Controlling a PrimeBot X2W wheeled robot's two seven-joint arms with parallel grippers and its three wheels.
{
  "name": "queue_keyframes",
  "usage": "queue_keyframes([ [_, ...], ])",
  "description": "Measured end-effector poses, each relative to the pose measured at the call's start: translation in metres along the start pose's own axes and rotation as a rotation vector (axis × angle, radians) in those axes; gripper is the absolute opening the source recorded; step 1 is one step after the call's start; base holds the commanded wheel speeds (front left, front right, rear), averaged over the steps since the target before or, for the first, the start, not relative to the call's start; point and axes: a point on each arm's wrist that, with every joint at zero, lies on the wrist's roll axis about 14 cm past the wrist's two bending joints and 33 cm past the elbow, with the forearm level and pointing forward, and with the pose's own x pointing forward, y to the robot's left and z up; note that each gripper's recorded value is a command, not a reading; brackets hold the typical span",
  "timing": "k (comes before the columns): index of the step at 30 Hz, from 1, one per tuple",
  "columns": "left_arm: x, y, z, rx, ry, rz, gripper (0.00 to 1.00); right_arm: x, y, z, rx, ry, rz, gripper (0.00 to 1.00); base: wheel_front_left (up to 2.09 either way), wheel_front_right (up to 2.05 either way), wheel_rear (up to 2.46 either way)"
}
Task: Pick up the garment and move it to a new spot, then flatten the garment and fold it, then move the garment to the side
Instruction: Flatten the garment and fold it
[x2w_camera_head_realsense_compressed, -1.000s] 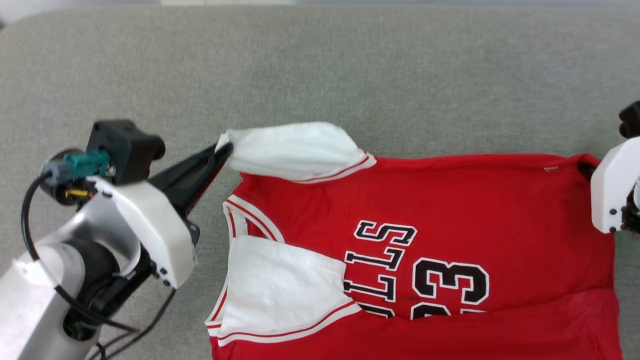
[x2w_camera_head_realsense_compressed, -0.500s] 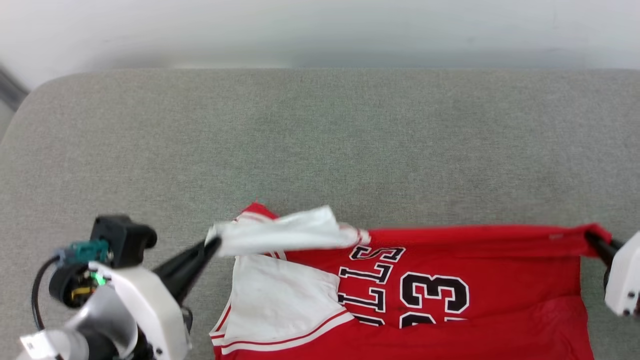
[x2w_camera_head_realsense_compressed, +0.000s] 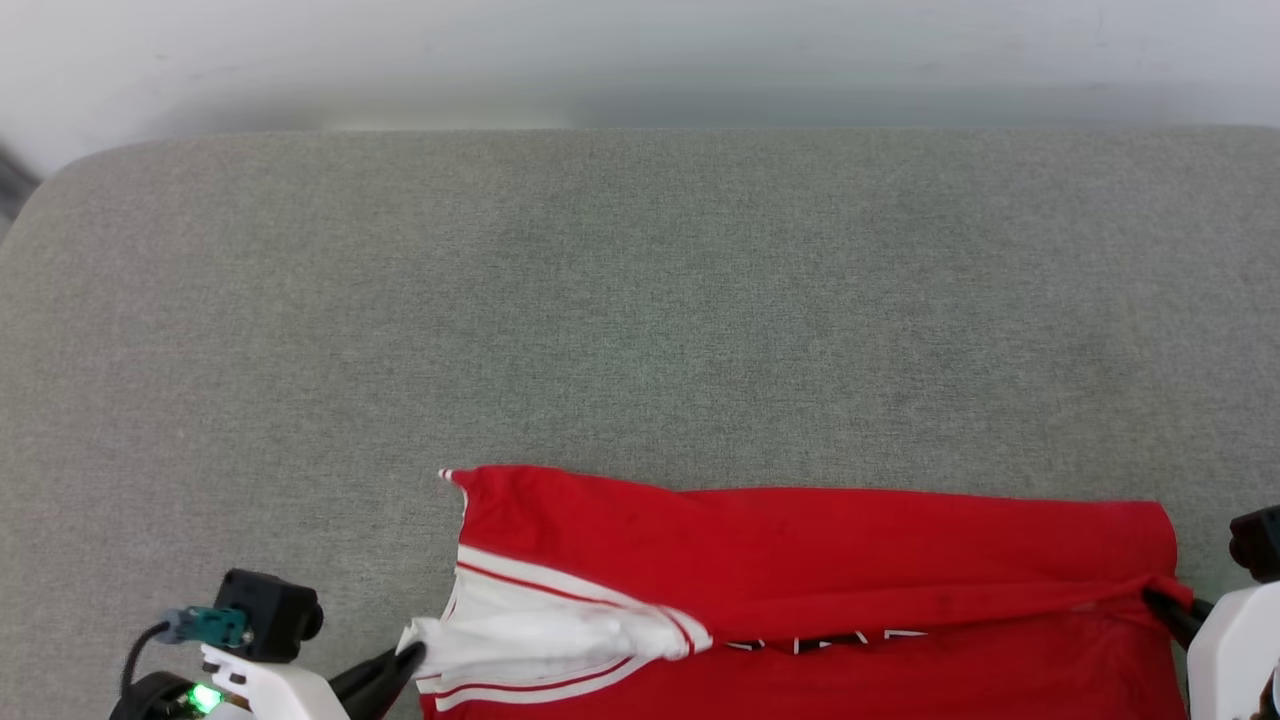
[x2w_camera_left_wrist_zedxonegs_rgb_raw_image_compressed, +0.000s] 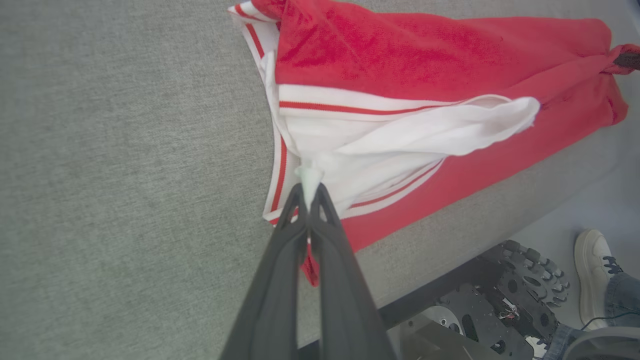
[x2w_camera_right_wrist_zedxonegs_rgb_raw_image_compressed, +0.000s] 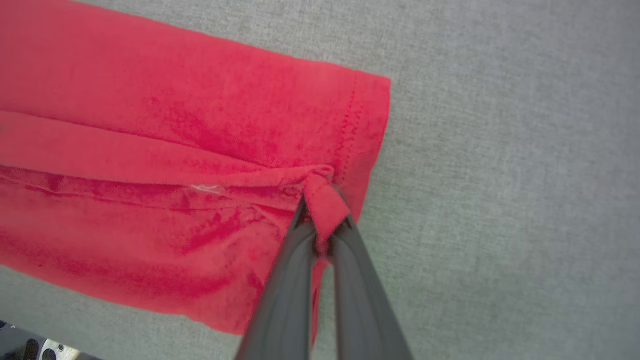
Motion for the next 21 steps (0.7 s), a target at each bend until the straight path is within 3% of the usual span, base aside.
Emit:
queue_keyframes([
  [13, 0.02, -0.001, -0.033, 0.007, 0.076, -0.014, 0.0, 0.01, 0.011, -0.021, -0.061, 0.06, 0.056, 0.0, 0.0, 0.0, 0.0],
  [14, 0.021, -0.001, -0.035, 0.01, 0.078, -0.015, 0.32, 0.01, 0.012, -0.021, -0.062, 0.062, 0.059, 0.11, 0.0, 0.0, 0.0],
  [15, 0.021, -0.002, -0.036, 0.017, 0.078, -0.015, 0.91, 0.01, 0.013, -0.02, -0.063, 0.058, 0.062, 1.0, 0.0, 0.0, 0.0],
  [16, 0.022, -0.002, -0.037, 0.022, 0.076, -0.014, 1.0, 0.01, 0.014, -0.02, -0.062, 0.058, 0.066, 1.0, 0.0, 0.0, 0.0],
  [21, 0.021, -0.005, -0.024, 0.032, -0.002, -0.017, 1.0, 0.002, 0.018, -0.008, -0.045, 0.01, 0.082, 1.0, 0.0, 0.0, 0.0],
])
